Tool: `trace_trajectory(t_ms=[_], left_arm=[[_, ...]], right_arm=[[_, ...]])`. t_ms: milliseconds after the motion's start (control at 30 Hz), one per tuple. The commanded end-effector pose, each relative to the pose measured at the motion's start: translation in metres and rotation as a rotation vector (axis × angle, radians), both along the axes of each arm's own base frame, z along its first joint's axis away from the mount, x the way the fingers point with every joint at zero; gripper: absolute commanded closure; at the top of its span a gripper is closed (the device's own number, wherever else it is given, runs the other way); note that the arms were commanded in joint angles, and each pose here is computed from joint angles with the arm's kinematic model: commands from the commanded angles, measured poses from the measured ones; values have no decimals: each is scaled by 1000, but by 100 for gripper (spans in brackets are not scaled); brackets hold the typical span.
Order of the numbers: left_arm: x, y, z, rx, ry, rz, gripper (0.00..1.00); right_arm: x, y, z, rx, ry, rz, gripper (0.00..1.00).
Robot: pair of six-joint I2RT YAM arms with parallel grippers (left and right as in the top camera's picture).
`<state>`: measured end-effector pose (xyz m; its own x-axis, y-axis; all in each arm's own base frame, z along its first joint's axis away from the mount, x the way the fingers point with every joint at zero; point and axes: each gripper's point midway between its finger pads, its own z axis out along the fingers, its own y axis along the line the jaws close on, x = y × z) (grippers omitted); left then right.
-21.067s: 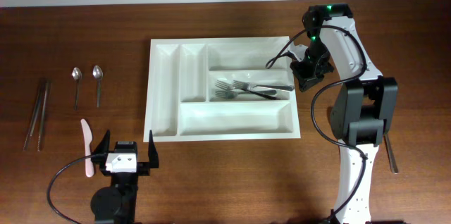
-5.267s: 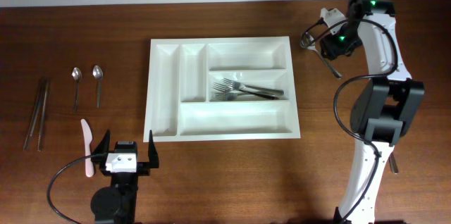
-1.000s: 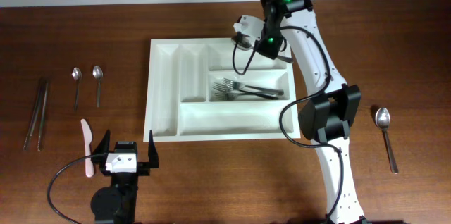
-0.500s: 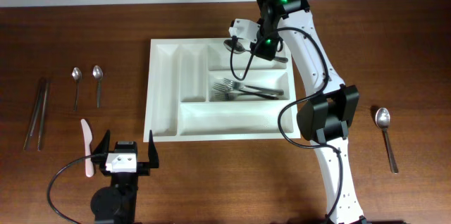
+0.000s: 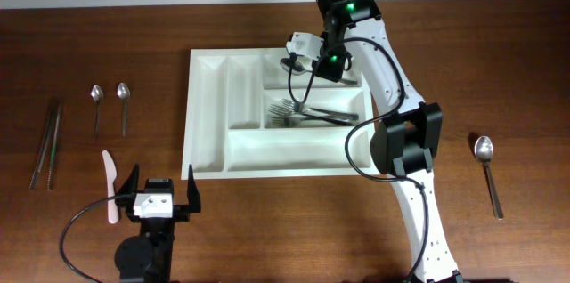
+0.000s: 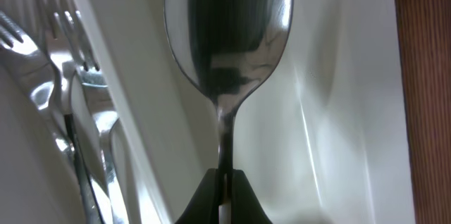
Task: Pack container
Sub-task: 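Carry the spoon left over the tray's top compartment, then lower the spoon into the top compartment and open the right gripper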
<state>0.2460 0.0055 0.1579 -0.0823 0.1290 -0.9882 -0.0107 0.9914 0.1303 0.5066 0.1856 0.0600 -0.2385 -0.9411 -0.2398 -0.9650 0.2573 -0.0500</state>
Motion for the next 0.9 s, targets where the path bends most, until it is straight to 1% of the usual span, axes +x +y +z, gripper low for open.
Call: trace_trajectory(t_ms=[0, 267, 333, 367, 433, 633, 700, 867], left_arm=[[0, 2, -2, 13, 0, 6, 1], [0, 2, -2, 13, 0, 6, 1], [0, 1, -2, 13, 0, 6, 1], [0, 2, -2, 13, 0, 6, 1], [0, 1, -2, 13, 0, 6, 1], [0, 1, -2, 13, 0, 6, 1], [0, 2, -2, 14, 0, 6, 1], [0, 2, -2, 13, 0, 6, 1]], right_arm=[[1, 3, -9, 24, 14, 7, 96], [5, -5, -10, 25, 13, -17, 94], [6, -8, -10, 26, 15, -30, 85], [7, -9, -10, 27, 14, -36, 83], [8, -11, -10, 27, 14, -40, 76], [8, -12, -10, 28, 15, -49, 71], [9, -12, -9, 29, 15, -60, 64], [15, -15, 9, 43, -11, -140, 25]])
